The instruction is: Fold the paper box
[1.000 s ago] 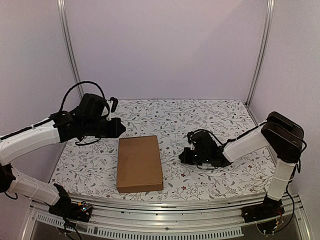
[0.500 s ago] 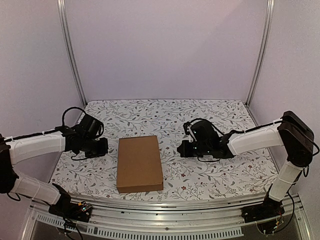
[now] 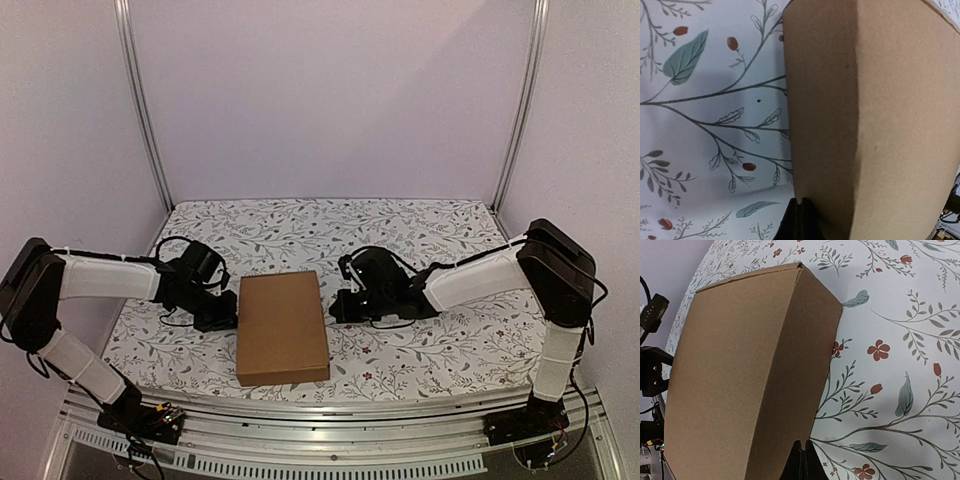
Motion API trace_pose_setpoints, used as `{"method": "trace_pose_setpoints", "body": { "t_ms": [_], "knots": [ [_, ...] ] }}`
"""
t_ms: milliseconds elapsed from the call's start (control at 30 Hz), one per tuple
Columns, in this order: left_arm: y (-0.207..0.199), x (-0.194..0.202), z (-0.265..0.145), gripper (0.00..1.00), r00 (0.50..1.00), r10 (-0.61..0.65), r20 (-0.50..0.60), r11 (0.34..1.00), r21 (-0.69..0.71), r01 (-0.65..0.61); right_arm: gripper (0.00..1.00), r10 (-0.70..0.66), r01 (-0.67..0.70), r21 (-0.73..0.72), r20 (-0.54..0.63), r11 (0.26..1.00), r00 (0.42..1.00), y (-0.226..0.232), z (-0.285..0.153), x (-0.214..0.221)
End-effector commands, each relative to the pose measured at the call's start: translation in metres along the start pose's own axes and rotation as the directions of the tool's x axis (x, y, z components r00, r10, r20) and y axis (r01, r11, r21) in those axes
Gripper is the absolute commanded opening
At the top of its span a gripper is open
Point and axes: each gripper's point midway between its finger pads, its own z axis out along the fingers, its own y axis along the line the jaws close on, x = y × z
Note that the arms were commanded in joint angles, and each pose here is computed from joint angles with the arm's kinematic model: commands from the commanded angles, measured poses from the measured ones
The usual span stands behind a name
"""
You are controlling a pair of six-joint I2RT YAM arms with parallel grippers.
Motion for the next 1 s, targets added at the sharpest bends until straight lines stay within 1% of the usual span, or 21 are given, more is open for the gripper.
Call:
{"method": "trace_pose_setpoints", "body": {
  "t_ms": [0,100,367,500,700,967],
  "knots": [
    [-0.032,-0.008,0.006,0.0,0.999,0.036,-0.022,0.993,0.118,-0.033,0.0,0.023,-0.023,0.002,-0.02,1.0,1.0,0.001,0.011,0.003],
    [-0.044,-0.012,0.013,0.0,0.998,0.049,-0.039,0.988,0.15,-0.043,0.0,0.029,-0.029,0.017,-0.013,0.999,1.0,-0.003,0.013,0.002],
    [-0.077,-0.034,0.024,0.0,0.995,0.094,-0.036,0.974,0.208,-0.085,0.0,0.028,-0.029,0.051,0.018,0.998,0.999,-0.014,0.01,-0.007],
    [-0.101,-0.045,0.033,0.0,0.992,0.115,-0.048,0.958,0.271,-0.098,0.0,0.042,-0.045,0.075,0.037,0.996,0.998,-0.03,0.004,-0.015],
    [-0.127,-0.064,0.054,0.0,0.99,0.123,-0.073,0.943,0.32,-0.094,0.0,0.061,-0.069,0.108,0.078,0.992,0.995,-0.056,-0.007,-0.036],
    [-0.146,-0.087,0.072,0.0,0.988,0.135,-0.069,0.94,0.323,-0.106,0.0,0.076,-0.095,0.152,0.124,0.984,0.989,-0.091,-0.02,-0.062]
  ]
}}
